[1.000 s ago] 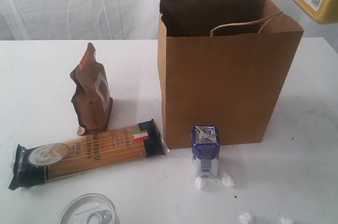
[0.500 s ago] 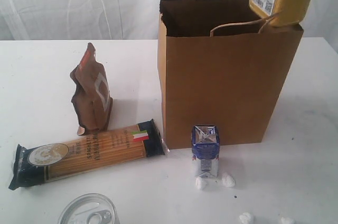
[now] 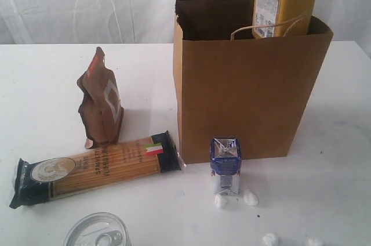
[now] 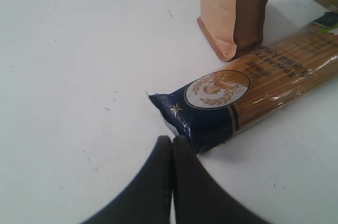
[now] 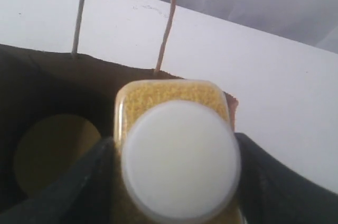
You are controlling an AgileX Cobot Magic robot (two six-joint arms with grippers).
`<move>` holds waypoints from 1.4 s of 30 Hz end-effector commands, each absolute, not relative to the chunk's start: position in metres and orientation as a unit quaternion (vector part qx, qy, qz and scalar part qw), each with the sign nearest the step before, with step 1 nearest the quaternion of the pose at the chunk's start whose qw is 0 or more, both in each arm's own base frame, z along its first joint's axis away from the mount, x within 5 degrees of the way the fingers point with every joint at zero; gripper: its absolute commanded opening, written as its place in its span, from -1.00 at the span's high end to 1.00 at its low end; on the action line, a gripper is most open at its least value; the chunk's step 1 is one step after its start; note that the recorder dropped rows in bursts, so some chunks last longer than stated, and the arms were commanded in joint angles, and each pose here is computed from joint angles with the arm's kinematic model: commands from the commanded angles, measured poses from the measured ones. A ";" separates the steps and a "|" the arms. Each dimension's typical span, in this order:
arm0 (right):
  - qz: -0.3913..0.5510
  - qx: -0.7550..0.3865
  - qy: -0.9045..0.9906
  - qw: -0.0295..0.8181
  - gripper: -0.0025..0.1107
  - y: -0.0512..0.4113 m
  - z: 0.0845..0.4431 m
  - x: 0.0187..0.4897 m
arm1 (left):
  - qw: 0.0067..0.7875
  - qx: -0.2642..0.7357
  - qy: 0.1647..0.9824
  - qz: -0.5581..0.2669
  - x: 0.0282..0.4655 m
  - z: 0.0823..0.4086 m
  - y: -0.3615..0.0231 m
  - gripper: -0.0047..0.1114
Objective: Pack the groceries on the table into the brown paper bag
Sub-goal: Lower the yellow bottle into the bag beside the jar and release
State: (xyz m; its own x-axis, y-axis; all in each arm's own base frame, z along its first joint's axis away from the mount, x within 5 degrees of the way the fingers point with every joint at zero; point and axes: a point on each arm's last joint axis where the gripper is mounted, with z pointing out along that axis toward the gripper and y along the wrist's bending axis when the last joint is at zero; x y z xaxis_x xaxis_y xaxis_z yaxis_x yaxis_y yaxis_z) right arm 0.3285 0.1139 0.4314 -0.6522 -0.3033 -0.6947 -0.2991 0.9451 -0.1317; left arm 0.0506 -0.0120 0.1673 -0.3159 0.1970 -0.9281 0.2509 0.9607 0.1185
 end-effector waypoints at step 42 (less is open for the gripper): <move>0.038 -0.152 0.940 0.303 0.96 0.142 0.349 0.363 | 0.568 0.135 0.811 -0.024 0.050 0.166 -0.012 0.92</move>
State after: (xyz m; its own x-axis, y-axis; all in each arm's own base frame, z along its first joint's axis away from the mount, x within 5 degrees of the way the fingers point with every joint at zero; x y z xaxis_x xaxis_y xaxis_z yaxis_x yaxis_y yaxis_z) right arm 0.3582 0.1381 0.3463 -0.7919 -0.2677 -0.5489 -0.3049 0.9521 -0.0244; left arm 0.0506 -0.0120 0.1673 -0.3159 0.1970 -0.9281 0.2509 0.9607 0.1185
